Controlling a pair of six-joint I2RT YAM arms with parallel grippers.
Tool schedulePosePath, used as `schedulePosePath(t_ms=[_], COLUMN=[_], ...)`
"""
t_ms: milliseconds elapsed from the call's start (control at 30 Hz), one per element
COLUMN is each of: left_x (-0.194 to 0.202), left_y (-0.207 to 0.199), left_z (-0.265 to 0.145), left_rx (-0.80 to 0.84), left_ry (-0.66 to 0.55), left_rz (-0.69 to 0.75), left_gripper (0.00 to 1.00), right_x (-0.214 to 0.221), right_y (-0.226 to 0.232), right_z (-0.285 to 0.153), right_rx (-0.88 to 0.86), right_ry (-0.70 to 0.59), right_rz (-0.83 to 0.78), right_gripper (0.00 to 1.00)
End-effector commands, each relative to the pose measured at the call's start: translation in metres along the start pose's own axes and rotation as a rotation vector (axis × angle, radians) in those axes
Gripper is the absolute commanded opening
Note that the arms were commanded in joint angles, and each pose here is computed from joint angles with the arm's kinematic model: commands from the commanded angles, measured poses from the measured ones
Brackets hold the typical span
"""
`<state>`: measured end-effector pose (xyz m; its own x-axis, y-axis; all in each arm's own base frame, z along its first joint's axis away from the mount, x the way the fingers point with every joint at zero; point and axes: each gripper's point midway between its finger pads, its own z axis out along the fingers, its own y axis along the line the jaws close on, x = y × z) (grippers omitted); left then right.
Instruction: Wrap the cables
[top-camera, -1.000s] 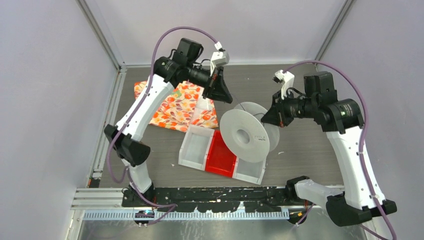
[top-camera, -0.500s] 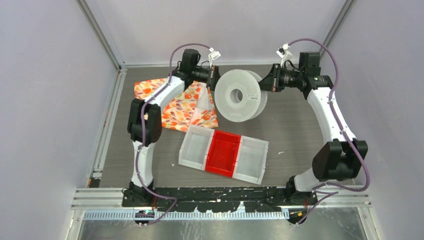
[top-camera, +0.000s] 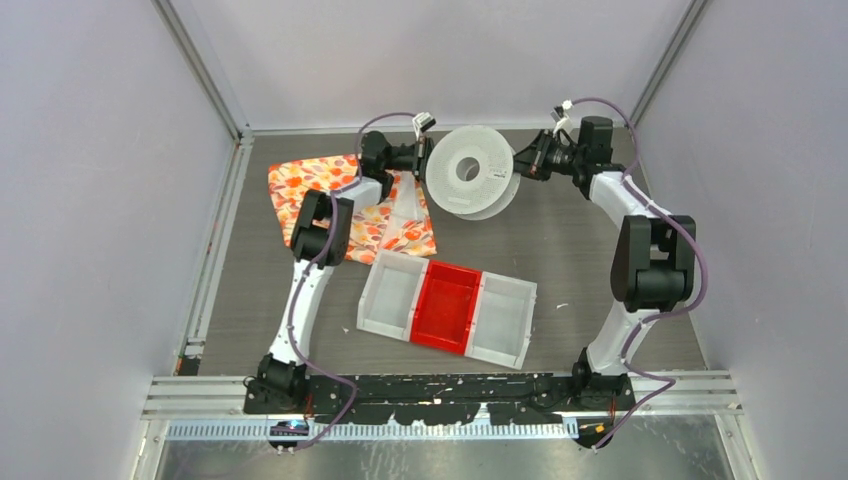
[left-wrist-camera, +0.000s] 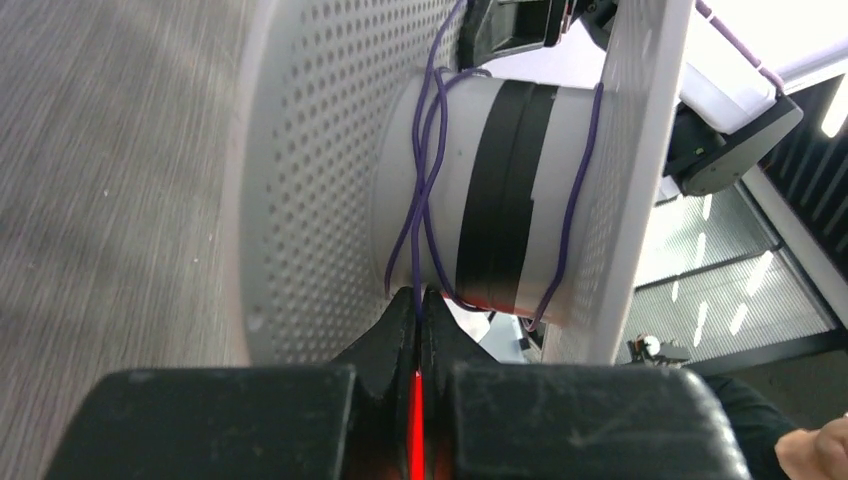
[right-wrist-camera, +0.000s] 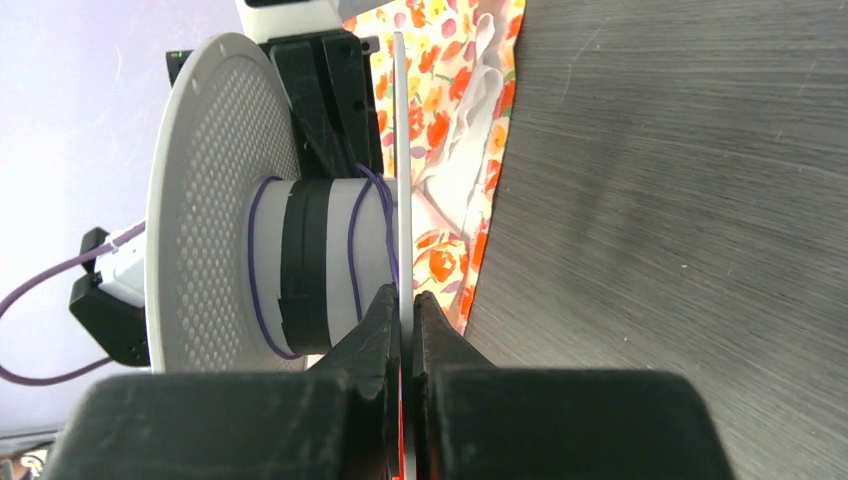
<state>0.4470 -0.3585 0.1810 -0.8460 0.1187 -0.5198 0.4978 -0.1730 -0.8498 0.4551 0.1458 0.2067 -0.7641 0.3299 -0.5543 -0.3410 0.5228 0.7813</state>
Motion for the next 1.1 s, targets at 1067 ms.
schedulePosePath(t_ms=[1067], left_x=[0.024], left_y=[0.098], left_z=[-0.015], left_rx=[-0.47], left_ry=[-0.128], left_rz=[-0.122], left_gripper=[0.01], right_x=[0.061], right_y=[-0.137], right_z=[0.05], right_rx=[0.183], right_ry=[0.032], right_rz=[0.226], right_gripper=[0.25])
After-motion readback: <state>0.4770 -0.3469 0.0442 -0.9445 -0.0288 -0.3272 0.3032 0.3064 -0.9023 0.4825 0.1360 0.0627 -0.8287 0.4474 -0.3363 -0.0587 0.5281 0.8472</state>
